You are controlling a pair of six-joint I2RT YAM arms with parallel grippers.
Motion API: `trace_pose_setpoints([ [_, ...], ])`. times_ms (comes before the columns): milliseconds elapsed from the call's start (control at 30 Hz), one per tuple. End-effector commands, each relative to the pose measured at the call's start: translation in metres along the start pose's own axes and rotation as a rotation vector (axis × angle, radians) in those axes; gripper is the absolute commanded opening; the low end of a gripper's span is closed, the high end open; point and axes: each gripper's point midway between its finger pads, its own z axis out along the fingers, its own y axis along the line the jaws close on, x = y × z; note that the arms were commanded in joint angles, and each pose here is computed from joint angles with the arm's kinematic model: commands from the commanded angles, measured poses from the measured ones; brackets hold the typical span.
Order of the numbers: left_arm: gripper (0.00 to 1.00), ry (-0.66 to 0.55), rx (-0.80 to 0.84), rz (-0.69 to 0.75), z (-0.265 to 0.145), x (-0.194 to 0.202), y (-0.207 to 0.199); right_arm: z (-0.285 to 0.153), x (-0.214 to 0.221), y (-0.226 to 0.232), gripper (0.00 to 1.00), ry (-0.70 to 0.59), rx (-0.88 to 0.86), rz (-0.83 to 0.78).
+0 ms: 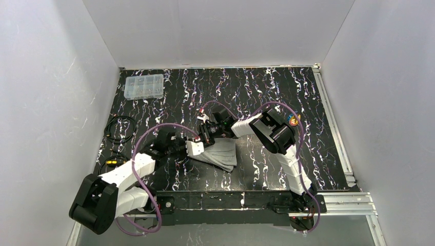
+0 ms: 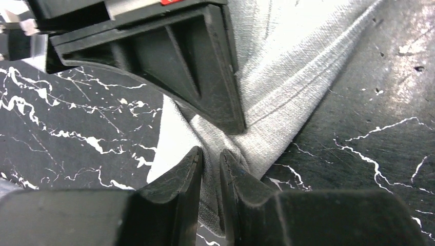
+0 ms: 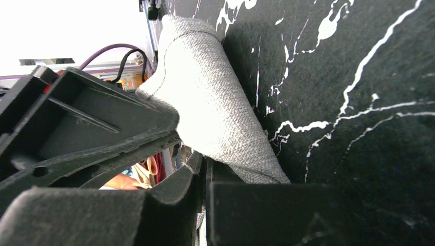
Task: Fold the napkin into a case and place the utensils inside
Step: Stuff the top corner of the smaller-rectangle-folded napkin at the center of the board.
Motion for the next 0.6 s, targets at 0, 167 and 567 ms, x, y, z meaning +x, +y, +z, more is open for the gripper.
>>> trace_pose_setpoints([
  [0, 0.20, -0.011, -0.034, -0.056, -0.008, -0.014, 0.019, -0.004, 0.027, -0.060, 0.01, 0.015, 0.133, 0.137],
  [167, 0.26, -0.017, -0.023, -0.104, -0.019, -0.022, 0.016, -0.004, 0.035, -0.065, 0.01, 0.027, 0.135, 0.150],
  [567, 0.51, -0.041, -0.028, 0.017, -0.010, -0.007, -0.001, -0.005, 0.036, -0.065, 0.01, 0.025, 0.128, 0.149],
])
